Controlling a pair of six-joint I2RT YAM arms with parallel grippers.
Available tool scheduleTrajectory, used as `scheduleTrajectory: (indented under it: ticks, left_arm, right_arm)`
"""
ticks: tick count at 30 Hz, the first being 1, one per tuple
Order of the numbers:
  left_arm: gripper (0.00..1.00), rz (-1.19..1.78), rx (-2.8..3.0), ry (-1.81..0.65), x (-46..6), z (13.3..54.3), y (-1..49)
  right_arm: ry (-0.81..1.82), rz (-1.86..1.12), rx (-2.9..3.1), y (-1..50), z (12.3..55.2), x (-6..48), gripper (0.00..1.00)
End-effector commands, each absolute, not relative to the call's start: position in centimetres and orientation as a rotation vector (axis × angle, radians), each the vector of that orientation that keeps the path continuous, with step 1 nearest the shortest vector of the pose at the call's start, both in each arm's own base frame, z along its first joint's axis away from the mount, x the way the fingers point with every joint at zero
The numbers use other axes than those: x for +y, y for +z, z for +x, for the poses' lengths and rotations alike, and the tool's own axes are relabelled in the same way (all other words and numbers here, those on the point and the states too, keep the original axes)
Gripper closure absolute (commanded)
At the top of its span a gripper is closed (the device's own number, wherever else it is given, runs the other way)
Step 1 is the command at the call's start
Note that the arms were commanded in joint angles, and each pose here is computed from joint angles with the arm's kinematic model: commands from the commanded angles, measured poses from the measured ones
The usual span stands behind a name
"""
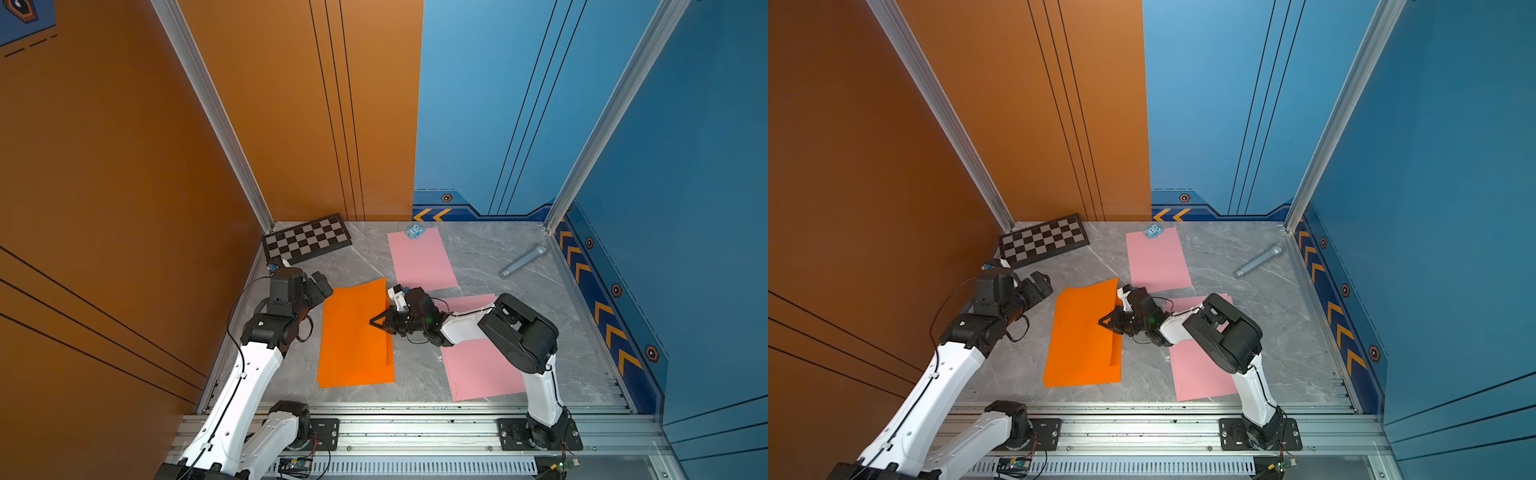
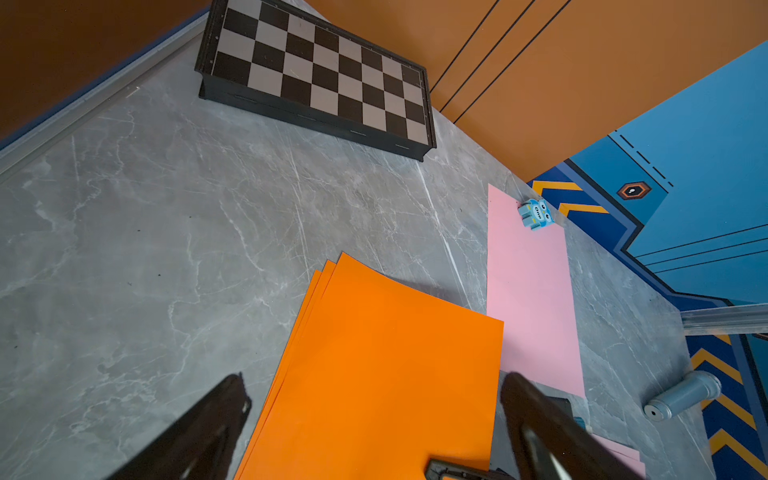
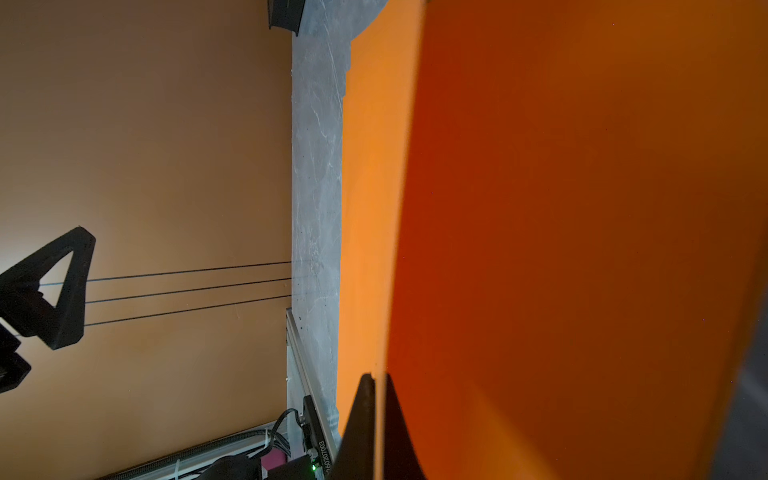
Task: Sort the scattered colored papers by color
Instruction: Place the colored paper.
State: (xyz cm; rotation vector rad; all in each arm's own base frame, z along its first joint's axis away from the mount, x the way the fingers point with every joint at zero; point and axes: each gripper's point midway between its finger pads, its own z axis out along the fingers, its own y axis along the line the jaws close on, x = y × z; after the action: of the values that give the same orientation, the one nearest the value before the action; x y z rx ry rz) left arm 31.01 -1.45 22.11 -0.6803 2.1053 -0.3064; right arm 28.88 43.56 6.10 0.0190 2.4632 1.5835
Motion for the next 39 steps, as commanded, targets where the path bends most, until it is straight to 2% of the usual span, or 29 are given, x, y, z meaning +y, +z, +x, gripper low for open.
scheduleTrajectory:
  ticks: [1, 9, 14, 17, 21, 25, 31, 36, 39]
  left_arm:
    - [0.02, -0.657, 2.094, -0.333, -1.7, 31.5, 22.4]
    - [0.02, -0.649, 2.107, -0.343, -2.0, 31.8, 22.3]
    - [0.02, -0.651, 2.117, -0.343, -2.2, 32.1, 22.1]
    - [0.02, -0.646, 2.125, -0.341, -2.4, 32.4, 22.1]
    - [0.02, -0.626, 2.152, -0.346, -3.0, 33.1, 21.9]
    - [0.02, -0.602, 2.188, -0.349, -3.9, 34.1, 21.4]
    - [0.02, -0.554, 2.214, -0.358, -5.5, 35.7, 21.0]
    - [0.02, -0.46, 2.236, -0.448, -8.4, 37.8, 20.8]
    - [0.02, -0.39, 2.269, -0.526, -11.0, 39.9, 20.6]
  right_arm:
    - [1.578, -0.043, 2.483, 6.9, 27.9, 43.7, 1.0]
    - [1.428, -0.083, 2.563, 5.7, 27.1, 42.7, 0.98]
    - [1.24, -0.125, 2.587, 6.3, 26.9, 41.4, 0.57]
    - [1.121, -0.163, 2.61, 7.1, 26.7, 40.6, 0.42]
    - [0.908, -0.228, 2.635, 8.4, 26.7, 38.9, 0.28]
    - [0.748, -0.27, 2.648, 9.7, 26.9, 36.8, 0.2]
    - [0.584, -0.294, 2.72, 8.8, 27.3, 34.1, 0.17]
    - [0.511, -0.193, 2.69, 9.3, 30.2, 29.8, 0.16]
    - [0.506, -0.099, 2.669, 9.9, 33.3, 26.5, 0.14]
